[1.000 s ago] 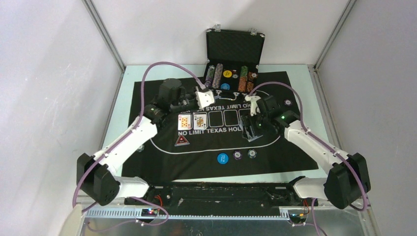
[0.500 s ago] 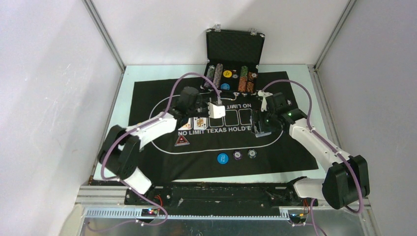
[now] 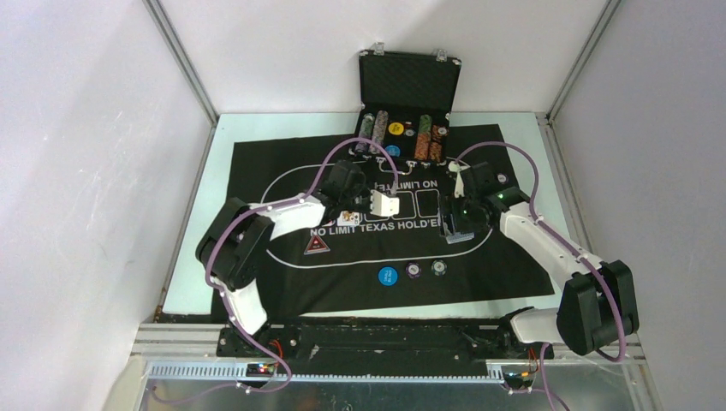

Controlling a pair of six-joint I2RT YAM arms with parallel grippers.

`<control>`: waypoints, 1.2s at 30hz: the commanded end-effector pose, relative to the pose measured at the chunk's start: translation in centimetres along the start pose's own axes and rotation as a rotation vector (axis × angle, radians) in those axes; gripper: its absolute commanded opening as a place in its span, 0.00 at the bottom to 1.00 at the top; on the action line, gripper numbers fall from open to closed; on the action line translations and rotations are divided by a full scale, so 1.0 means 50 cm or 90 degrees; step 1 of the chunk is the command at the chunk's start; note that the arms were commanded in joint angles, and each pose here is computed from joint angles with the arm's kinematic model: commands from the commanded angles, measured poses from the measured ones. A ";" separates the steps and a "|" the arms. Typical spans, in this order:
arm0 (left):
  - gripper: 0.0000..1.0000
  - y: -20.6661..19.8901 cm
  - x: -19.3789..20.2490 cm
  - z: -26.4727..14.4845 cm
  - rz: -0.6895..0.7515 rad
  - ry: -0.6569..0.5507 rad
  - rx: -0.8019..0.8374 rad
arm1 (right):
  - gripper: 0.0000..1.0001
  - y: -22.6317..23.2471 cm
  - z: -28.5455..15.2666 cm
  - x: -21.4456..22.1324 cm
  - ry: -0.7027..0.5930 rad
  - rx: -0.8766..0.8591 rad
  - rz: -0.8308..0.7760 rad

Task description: Distribute texas hold em gaming equipment

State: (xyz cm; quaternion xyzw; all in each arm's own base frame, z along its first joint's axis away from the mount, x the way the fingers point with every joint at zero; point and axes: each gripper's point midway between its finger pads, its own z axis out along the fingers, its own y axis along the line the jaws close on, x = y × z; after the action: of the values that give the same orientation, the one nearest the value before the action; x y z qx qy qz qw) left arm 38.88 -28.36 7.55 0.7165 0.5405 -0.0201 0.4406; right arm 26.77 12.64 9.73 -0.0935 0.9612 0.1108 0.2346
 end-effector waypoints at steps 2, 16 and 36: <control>0.00 -0.014 -0.003 0.009 0.058 -0.016 -0.002 | 0.00 -0.003 -0.016 -0.037 -0.032 0.010 0.004; 0.12 -0.071 0.002 0.019 0.097 -0.031 0.025 | 0.00 -0.004 -0.021 -0.039 -0.029 0.015 0.004; 0.55 -0.086 0.001 0.022 0.112 -0.014 0.031 | 0.00 -0.022 -0.038 -0.028 -0.018 0.047 0.005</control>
State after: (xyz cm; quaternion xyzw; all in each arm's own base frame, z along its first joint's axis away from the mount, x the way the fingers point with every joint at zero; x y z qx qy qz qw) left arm 35.69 -28.16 3.34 0.7706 0.4805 -0.0074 0.4186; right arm 26.05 11.32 9.81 -0.0857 0.9692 0.0797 0.2165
